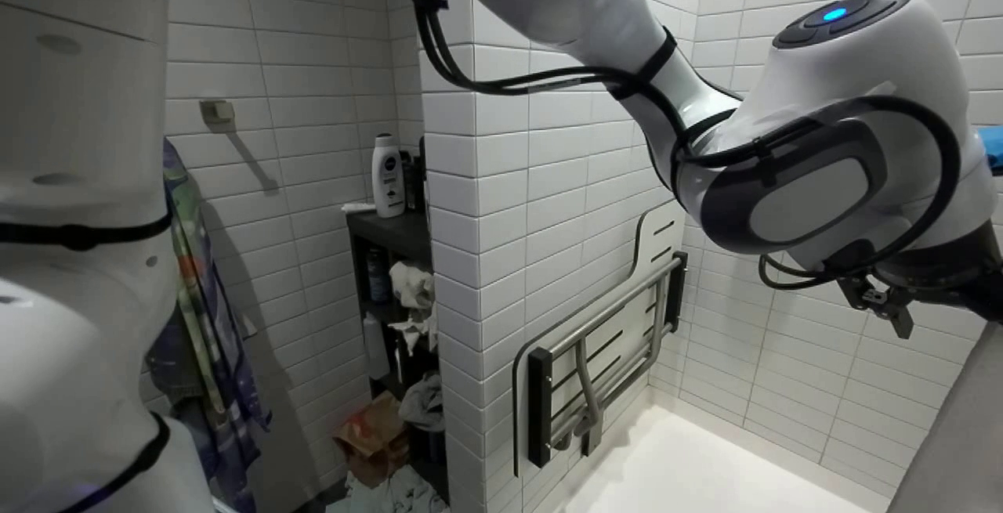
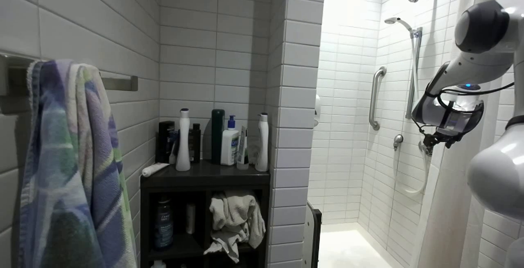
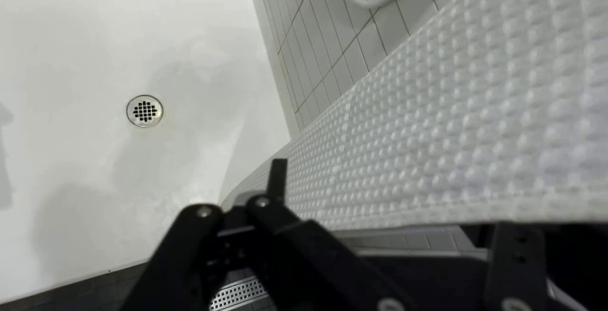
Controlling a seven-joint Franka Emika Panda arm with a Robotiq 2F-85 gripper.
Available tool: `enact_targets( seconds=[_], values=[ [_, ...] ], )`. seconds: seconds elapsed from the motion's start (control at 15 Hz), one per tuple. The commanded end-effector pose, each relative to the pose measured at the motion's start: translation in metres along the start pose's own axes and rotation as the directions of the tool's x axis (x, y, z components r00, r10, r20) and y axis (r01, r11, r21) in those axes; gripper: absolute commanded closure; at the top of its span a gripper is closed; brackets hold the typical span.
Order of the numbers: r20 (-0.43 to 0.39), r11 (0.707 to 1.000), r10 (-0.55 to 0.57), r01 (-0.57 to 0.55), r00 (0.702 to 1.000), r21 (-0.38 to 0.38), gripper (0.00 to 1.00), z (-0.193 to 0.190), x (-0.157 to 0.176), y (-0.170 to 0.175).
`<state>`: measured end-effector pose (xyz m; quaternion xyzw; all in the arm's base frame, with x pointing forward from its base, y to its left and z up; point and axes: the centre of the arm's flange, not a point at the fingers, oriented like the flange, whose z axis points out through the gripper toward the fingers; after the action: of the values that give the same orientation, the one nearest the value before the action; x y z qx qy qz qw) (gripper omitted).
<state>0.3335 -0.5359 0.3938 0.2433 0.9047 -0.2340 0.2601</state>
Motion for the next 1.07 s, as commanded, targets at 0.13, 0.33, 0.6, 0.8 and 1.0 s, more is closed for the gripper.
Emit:
enact_targets(
  seconds=[0.13,0.33,0.6,0.8,1.0],
  values=[
    [0.049,1.000,-0.014,0.014,0.999,0.008,0.65,0.003,-0.004,-0.005],
    [0.064,0.999,-0.036,0.036,0.997,0.008,0.87,0.001,-0.006,-0.002],
    [0.082,0.997,-0.076,0.075,0.994,0.013,1.00,-0.004,-0.012,0.004],
    [0.110,0.991,-0.135,0.134,0.985,0.013,1.00,-0.012,-0.019,0.017],
    [0.161,0.961,-0.273,0.275,0.948,0.008,1.00,-0.030,-0.037,0.054]
  ],
)
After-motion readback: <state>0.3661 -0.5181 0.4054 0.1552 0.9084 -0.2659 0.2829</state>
